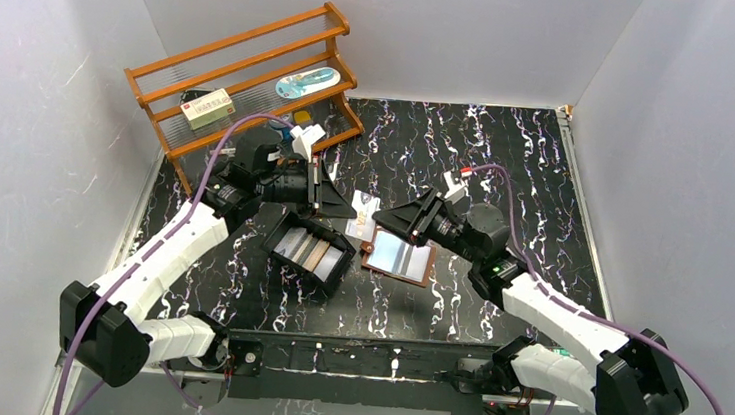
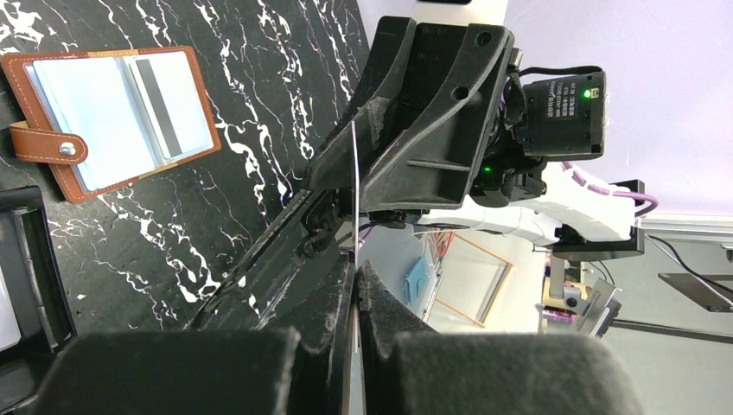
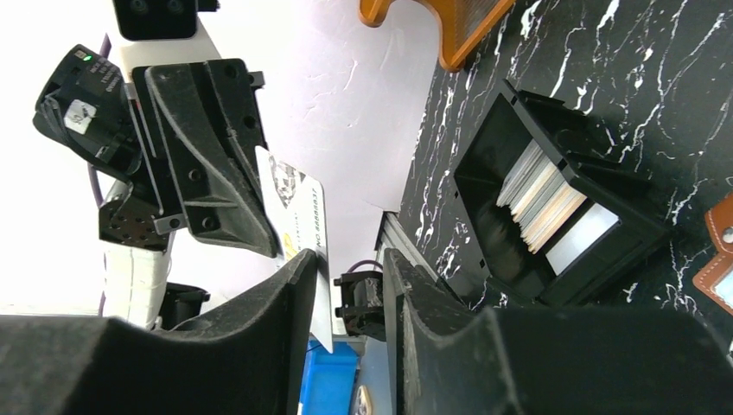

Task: Put the credit cards into the card holder
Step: Insert the credit card into the card holder.

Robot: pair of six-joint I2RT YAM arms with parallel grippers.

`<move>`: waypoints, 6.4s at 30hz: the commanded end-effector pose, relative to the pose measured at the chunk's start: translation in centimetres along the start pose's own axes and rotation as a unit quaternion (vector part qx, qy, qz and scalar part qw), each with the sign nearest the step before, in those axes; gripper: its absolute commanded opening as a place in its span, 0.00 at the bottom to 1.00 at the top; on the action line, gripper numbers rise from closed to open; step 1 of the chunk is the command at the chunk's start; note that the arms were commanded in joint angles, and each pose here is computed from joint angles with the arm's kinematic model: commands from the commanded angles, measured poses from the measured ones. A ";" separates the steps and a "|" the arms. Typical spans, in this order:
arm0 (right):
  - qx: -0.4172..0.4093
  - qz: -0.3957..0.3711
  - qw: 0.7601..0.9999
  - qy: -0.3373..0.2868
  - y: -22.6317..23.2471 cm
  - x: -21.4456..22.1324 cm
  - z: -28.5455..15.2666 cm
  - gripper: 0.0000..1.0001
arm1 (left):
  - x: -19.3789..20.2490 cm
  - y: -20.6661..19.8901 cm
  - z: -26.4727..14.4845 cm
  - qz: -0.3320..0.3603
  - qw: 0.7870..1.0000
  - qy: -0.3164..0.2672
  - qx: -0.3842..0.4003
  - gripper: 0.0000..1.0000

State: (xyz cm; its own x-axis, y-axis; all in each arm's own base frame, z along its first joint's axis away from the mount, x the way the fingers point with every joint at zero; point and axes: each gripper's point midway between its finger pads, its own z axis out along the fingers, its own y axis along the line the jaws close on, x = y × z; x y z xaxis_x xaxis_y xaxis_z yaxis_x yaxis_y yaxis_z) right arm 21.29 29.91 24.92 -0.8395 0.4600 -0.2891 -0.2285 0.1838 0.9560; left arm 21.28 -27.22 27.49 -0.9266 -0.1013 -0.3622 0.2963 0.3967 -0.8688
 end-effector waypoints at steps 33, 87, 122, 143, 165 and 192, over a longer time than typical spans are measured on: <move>0.249 -0.072 0.966 -0.017 -13.5 -4.3 -5.3 0.00 | 0.0 12.7 6.9 0.036 0.964 0.095 -0.244 0.33; 0.258 -0.018 0.966 0.017 -21.5 -1.9 -4.4 0.00 | 6.3 20.2 12.4 0.033 0.921 0.232 -0.310 0.09; 0.303 -0.035 0.951 0.042 -22.5 -2.0 -7.4 0.00 | 5.3 19.6 12.8 0.032 0.920 0.232 -0.315 0.28; 0.249 -0.035 0.968 0.023 -19.1 -3.4 -5.9 0.00 | 6.5 20.5 12.8 0.018 0.917 0.242 -0.317 0.17; 0.276 -0.018 0.961 0.029 -20.9 -2.7 -6.4 0.00 | 7.1 20.8 12.4 0.014 0.914 0.247 -0.322 0.18; 0.273 0.031 0.959 0.074 -21.5 -1.9 -6.1 0.00 | 7.5 21.9 12.1 0.019 0.903 0.256 -0.344 0.19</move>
State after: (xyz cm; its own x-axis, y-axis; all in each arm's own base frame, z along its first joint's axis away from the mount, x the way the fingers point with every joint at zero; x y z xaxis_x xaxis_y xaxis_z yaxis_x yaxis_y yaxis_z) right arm 24.85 19.17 4.43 -0.8917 0.3945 -0.2218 0.0868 0.6302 0.7716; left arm 24.37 -30.99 2.18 -0.9600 0.2727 -0.0637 0.2743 0.8698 -0.4102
